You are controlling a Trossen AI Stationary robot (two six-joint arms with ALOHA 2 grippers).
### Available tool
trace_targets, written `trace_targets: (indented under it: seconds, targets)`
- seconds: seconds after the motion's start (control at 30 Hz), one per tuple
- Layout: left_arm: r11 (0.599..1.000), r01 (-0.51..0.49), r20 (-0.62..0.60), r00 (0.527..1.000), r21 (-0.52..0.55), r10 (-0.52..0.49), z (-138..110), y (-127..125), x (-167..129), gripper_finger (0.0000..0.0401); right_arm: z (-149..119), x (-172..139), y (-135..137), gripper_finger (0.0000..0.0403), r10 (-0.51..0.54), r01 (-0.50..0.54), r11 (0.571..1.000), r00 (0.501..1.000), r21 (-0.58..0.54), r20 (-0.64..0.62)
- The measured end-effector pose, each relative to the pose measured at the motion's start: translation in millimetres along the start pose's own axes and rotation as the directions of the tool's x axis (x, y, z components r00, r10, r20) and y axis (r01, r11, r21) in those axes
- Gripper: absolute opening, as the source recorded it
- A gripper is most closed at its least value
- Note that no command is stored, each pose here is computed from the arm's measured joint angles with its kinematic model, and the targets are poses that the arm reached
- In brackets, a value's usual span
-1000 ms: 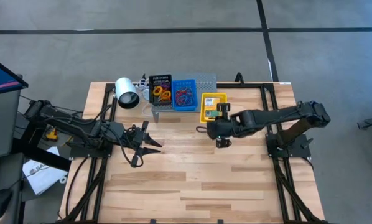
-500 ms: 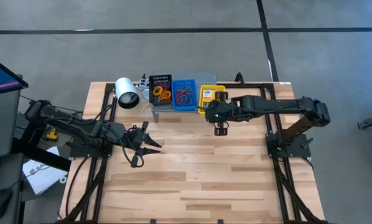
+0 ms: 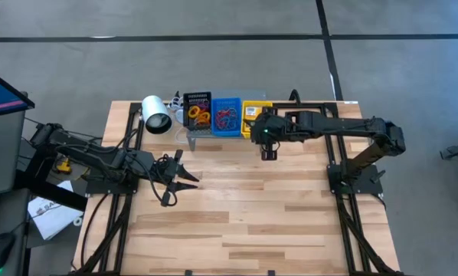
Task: Pick & Place Office Desk Supplies
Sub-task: Put the yellow basket on the shelf
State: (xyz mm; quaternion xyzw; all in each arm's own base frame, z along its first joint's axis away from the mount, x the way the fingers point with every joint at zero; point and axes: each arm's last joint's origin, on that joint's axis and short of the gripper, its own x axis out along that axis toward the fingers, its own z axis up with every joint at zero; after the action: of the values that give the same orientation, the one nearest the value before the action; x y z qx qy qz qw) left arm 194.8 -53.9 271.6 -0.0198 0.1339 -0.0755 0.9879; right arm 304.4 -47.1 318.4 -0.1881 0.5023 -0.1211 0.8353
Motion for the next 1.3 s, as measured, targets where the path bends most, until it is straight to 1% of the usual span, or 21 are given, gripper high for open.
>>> trace_targets:
  seconds: [0.2, 0.37, 0.6, 0.77, 1.03, 1.3]
  targets:
    - [1.0, 0.0, 0.0, 1.0, 0.0, 0.0, 0, 0, 0, 0.0088, 0, 2, -6, 0.0002, -0.007, 0.007, 1.0, 1.0, -0.002, 0.009]
    - [1.0, 0.0, 0.0, 1.0, 0.0, 0.0, 0, 0, 0, 0.0088, -2, 5, -13, 0.0002, 0.007, -0.007, 1.0, 1.0, 0.002, 0.024]
    - [1.0, 0.0, 0.0, 1.0, 0.0, 0.0, 0, 0, 0, 0.0088, -4, 8, -22, 0.0003, 0.0, 0.0, 1.0, 1.0, 0.023, 0.025]
    - [1.0, 0.0, 0.0, 1.0, 0.0, 0.0, 0, 0, 0, 0.0088, -6, 9, -26, 0.0003, 0.015, -0.015, 0.999, 0.999, 0.029, 0.029]
    - [1.0, 0.0, 0.0, 1.0, 0.0, 0.0, 0, 0, 0, 0.0088, -15, 25, -19, 0.001, 0.017, -0.017, 1.0, 1.0, 0.021, 0.015]
    - [1.0, 0.0, 0.001, 1.0, 0.0, 0.0, 0, 0, 0, 0.0088, -16, 29, -12, 0.0036, 0.03, -0.03, 0.999, 1.0, 0.016, 0.009]
